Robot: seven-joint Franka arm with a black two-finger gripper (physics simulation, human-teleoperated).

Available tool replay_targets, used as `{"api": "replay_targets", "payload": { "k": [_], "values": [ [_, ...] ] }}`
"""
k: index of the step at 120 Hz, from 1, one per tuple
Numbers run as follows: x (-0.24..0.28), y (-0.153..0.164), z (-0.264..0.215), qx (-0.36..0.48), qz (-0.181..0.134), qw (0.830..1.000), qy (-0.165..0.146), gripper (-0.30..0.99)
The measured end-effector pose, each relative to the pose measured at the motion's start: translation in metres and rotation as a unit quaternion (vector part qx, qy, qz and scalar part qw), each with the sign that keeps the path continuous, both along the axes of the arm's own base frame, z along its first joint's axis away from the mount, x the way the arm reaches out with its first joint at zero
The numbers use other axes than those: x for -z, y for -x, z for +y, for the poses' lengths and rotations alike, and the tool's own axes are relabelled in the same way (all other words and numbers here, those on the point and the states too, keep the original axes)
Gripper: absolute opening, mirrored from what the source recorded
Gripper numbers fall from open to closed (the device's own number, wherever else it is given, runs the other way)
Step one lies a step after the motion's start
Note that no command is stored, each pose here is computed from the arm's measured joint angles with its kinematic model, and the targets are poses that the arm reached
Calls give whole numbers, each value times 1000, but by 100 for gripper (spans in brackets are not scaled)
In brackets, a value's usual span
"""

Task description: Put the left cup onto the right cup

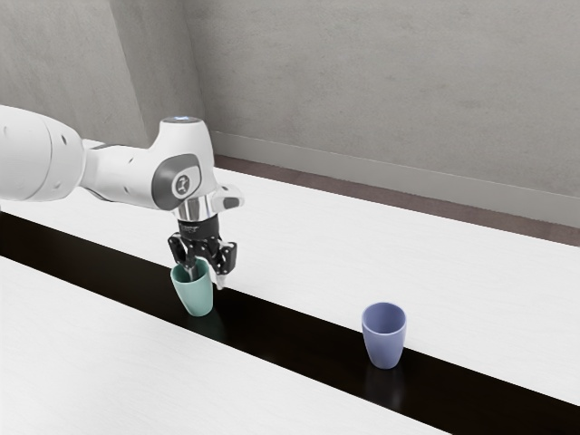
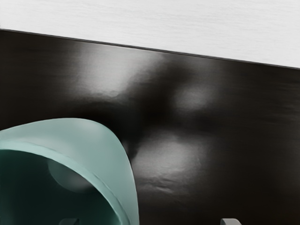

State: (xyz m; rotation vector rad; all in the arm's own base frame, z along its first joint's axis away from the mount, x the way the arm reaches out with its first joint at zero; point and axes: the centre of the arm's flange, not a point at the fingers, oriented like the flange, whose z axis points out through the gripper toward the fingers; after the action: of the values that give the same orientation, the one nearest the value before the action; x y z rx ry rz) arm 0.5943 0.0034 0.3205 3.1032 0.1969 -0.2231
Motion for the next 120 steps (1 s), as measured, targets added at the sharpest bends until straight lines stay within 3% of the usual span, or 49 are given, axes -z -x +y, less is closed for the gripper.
{"api": "replay_targets", "payload": {
  "k": [120],
  "values": [
    [4,1,6,-4,3,1000,-1,6]
  ]
}}
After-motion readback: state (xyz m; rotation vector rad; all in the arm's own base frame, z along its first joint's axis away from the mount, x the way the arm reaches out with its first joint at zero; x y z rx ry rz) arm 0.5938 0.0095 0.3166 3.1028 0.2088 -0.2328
